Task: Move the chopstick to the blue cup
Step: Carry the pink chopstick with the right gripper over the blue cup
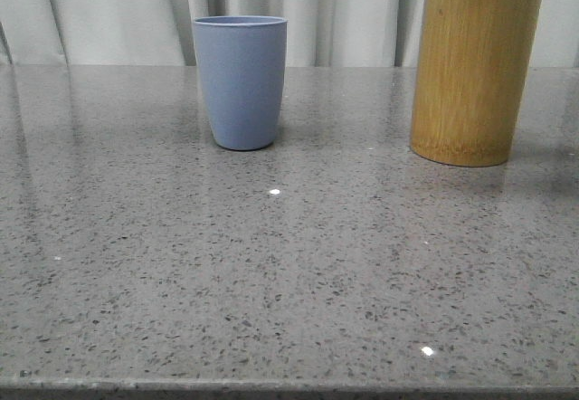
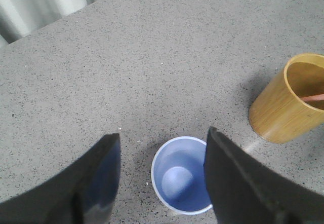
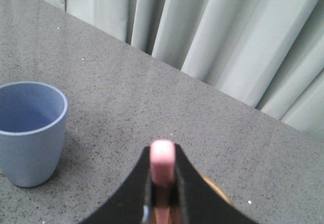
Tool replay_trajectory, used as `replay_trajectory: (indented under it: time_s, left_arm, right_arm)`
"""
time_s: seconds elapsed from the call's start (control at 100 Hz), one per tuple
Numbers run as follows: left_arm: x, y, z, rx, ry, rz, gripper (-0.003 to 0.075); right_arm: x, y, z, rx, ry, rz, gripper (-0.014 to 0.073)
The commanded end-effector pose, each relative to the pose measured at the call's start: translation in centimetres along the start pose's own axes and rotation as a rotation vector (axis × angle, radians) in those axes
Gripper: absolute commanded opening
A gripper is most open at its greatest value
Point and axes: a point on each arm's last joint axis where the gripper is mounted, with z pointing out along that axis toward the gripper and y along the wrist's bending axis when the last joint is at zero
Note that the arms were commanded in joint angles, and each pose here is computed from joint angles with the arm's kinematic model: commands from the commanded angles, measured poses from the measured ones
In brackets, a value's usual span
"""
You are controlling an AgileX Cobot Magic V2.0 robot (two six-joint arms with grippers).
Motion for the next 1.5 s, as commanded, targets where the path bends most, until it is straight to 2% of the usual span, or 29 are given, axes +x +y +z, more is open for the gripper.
replay_trajectory:
  time_s: [0.0, 0.39, 0.83, 1.12, 1.33, 1.49]
  left_arm:
    - [-1.2, -1.0, -3.2, 0.004, -0.136, 0.013, 0.037]
    - [-1.3, -1.0, -3.2, 0.003, -0.141, 0.013, 0.037]
    - [-1.3, -1.0, -3.2, 0.003, -0.141, 0.011, 0.037]
    - [-1.2, -0.7, -3.6, -0.043, -0.143, 0.031, 0.037]
    - [-1.2, -0.8, -5.7, -0.099, -0.174, 0.06, 0.037]
    - [-1.0, -0.8, -7.6, -0.144, -0.195, 0.079, 0.037]
  right_arm:
    - [-3.4, -0.6, -1.3, 0.023, -0.123, 0.003, -0.0069]
    - [-8.6, -1.4, -3.6, -0.007, -0.1, -0.002, -0.0069]
    - [-14.6, -2.3, -7.3, -0.013, -0.164, -0.01, -0.0069]
    - [-15.1, -1.9, -7.3, -0.073, -0.138, 0.061, -0.0069]
    - [-14.7, -1.4, -4.8, -0.124, -0.111, 0.128, -0.0069]
    - [-14.6, 0.3, -2.6, -0.181, -0.125, 0.128, -0.0069]
